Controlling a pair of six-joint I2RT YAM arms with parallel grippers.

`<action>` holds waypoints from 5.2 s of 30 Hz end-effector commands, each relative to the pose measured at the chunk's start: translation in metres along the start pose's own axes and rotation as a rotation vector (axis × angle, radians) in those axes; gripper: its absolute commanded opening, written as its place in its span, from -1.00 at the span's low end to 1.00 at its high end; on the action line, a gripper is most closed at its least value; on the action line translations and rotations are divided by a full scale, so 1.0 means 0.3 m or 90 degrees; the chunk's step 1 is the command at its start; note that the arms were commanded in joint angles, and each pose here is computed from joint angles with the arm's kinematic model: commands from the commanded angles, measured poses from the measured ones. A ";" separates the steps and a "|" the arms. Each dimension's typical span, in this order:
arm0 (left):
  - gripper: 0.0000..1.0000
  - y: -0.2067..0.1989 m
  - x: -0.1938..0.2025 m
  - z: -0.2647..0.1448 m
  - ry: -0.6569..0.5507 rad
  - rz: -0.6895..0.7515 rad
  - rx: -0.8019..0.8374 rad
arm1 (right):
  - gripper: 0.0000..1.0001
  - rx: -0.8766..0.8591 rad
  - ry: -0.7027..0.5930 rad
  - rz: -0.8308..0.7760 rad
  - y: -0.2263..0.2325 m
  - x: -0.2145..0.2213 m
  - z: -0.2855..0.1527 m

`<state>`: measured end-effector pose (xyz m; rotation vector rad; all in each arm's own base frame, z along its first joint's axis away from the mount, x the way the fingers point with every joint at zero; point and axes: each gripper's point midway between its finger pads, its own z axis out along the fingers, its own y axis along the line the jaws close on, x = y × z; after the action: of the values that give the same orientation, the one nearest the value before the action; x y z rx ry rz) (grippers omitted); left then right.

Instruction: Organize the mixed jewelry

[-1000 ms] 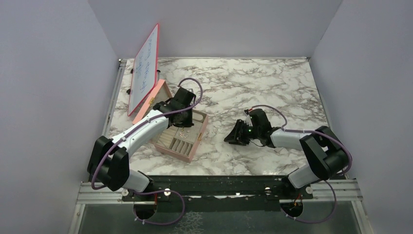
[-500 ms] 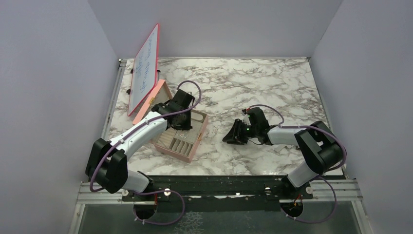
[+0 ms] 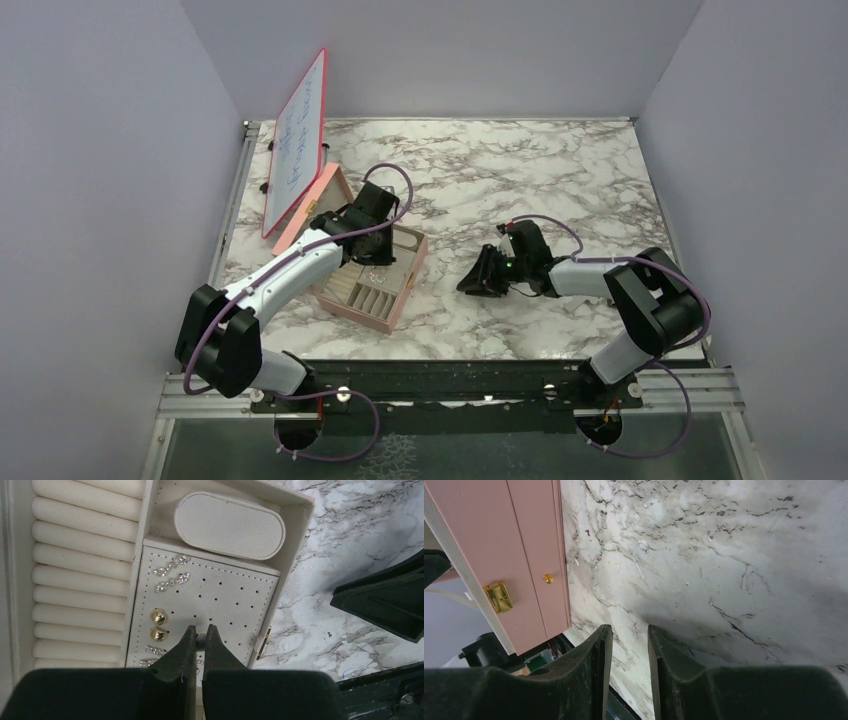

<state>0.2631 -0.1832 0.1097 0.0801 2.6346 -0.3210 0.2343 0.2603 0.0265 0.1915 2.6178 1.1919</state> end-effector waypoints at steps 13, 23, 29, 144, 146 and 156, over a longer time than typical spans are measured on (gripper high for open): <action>-0.95 0.017 -0.090 0.014 -0.074 -0.045 -0.022 | -0.27 0.017 0.012 -0.003 -0.020 0.016 0.003; -0.95 0.013 -0.060 0.049 -0.047 -0.042 -0.012 | -0.27 0.020 0.011 0.000 -0.023 0.016 0.002; -0.95 0.014 -0.040 0.056 -0.034 -0.041 -0.006 | -0.28 0.022 0.012 0.002 -0.026 0.017 0.004; 0.66 -0.268 -0.260 -0.298 -0.276 0.049 0.325 | -0.23 0.483 -0.348 -0.089 -0.197 -0.403 -0.431; 0.74 -0.288 -0.273 -0.315 -0.296 0.050 0.351 | -0.21 0.537 -0.353 -0.062 -0.244 -0.398 -0.471; 0.79 -0.301 -0.223 -0.289 -0.278 0.047 0.387 | -0.21 0.603 -0.328 -0.005 -0.338 -0.355 -0.456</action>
<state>0.2793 -0.2419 0.2229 0.2337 2.0744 -0.9002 0.2996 0.0833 0.0633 0.4982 2.4468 -0.0883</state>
